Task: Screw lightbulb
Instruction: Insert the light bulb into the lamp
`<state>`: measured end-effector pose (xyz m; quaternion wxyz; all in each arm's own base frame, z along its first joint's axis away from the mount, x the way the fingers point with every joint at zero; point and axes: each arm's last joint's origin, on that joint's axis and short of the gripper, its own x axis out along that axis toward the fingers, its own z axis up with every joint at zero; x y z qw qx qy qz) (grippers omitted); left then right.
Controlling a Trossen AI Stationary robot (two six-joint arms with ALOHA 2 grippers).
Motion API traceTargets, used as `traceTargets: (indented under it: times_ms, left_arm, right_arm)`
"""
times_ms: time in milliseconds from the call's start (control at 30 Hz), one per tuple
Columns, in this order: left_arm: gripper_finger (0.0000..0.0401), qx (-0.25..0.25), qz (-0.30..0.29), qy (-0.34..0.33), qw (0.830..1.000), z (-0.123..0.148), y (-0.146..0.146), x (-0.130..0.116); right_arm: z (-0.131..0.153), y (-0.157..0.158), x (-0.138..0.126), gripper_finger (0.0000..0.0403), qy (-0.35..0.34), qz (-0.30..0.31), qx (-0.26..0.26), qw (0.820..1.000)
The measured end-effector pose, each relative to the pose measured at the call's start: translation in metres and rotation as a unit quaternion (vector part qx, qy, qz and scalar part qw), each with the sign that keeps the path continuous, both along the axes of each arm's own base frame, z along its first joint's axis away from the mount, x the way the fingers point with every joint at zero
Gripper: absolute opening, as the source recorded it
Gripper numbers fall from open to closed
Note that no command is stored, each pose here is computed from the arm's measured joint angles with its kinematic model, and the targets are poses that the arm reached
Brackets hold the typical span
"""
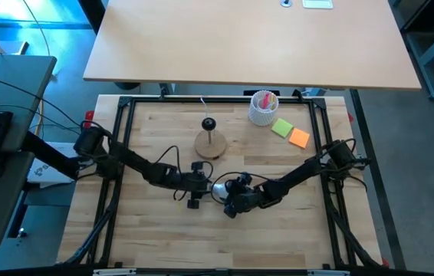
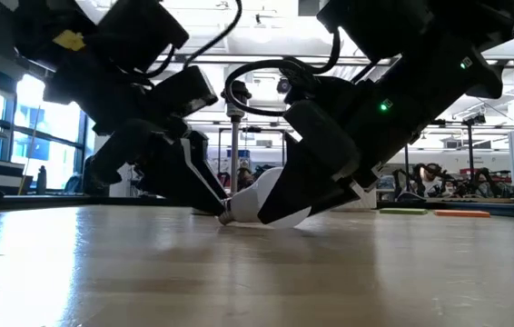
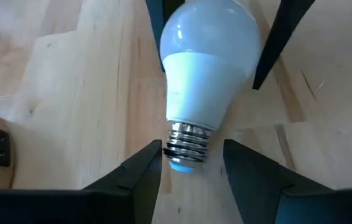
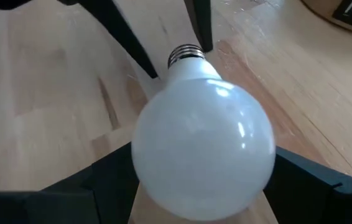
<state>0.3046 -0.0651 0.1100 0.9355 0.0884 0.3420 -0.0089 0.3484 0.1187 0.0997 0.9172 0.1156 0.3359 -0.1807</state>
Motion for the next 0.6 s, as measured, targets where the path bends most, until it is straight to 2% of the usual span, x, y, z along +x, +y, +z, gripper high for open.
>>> traceTargets:
  times_ms: [167,333,467,600]
  left_arm:
    - [0.0157,-0.015,-0.014,0.005,1.000,-0.008,0.005,0.003]
    - [0.0127,-0.021,-0.025,-0.014,0.999,-0.016,0.005,0.009]
    - [0.0098,-0.024,-0.026,-0.016,0.999,-0.016,0.003,0.009]
    - [0.0096,-0.021,-0.035,-0.023,0.999,-0.009,0.000,0.008]
  right_arm:
    - [0.001,0.000,0.001,0.0293,-0.002,0.010,-0.009,1.000]
    - [0.002,0.001,0.002,0.0293,-0.007,0.019,-0.016,1.000]
    - [0.002,0.003,0.002,0.0293,-0.010,0.022,-0.016,1.000]
    - [0.004,0.009,-0.001,0.0293,-0.013,0.028,-0.026,0.999]
